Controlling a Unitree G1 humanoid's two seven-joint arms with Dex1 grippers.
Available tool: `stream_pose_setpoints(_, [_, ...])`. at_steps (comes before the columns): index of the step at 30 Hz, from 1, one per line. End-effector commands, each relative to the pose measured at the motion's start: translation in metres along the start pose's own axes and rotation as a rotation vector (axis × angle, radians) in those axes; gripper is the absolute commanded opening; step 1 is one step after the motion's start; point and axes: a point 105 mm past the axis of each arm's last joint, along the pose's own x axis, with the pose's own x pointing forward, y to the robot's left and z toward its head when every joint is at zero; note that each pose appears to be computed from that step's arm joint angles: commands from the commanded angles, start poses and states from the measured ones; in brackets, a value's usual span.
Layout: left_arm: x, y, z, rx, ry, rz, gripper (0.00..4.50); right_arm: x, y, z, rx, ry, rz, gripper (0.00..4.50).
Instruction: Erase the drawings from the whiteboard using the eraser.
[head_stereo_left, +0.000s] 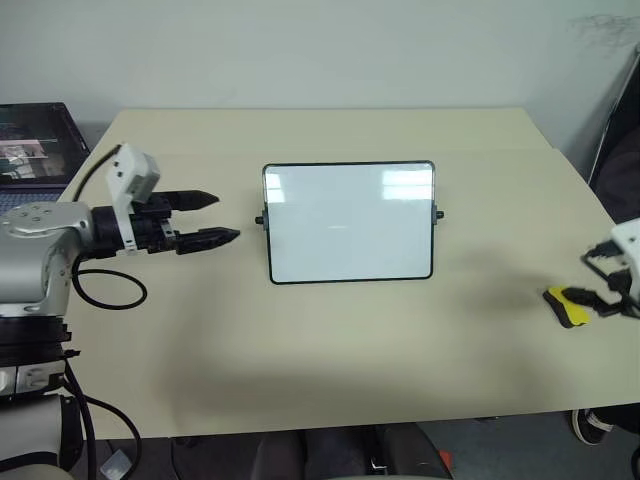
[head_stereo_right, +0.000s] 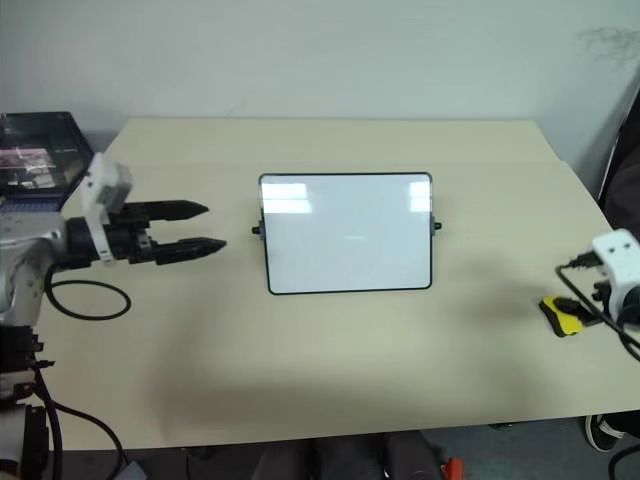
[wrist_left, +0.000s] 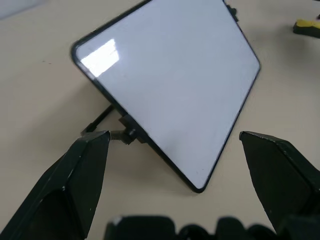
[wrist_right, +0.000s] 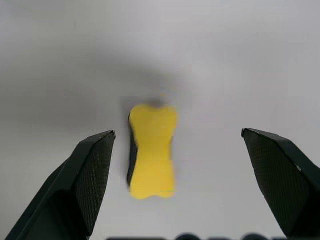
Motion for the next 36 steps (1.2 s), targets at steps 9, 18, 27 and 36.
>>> stream_pose_setpoints(9, [-0.012, 0.052, -0.002, 0.001, -0.160, 0.505, 4.50, 0.033, 0.025, 0.083, -0.017, -0.483, -0.082, 4.49])
stream_pose_setpoints(18, [-0.005, 0.059, -0.027, -0.105, -0.242, 0.710, 4.50, 0.059, 0.035, 0.082, 0.183, -0.653, -0.211, 4.49])
stream_pose_setpoints(27, [0.020, 0.041, -0.046, -0.186, -0.302, 0.782, 4.50, 0.075, 0.075, 0.075, 0.300, -0.747, -0.187, 4.49])
stream_pose_setpoints(36, [0.030, 0.023, -0.055, -0.192, -0.337, 0.890, 4.50, 0.090, 0.116, 0.069, 0.313, -0.753, -0.118, 4.49])
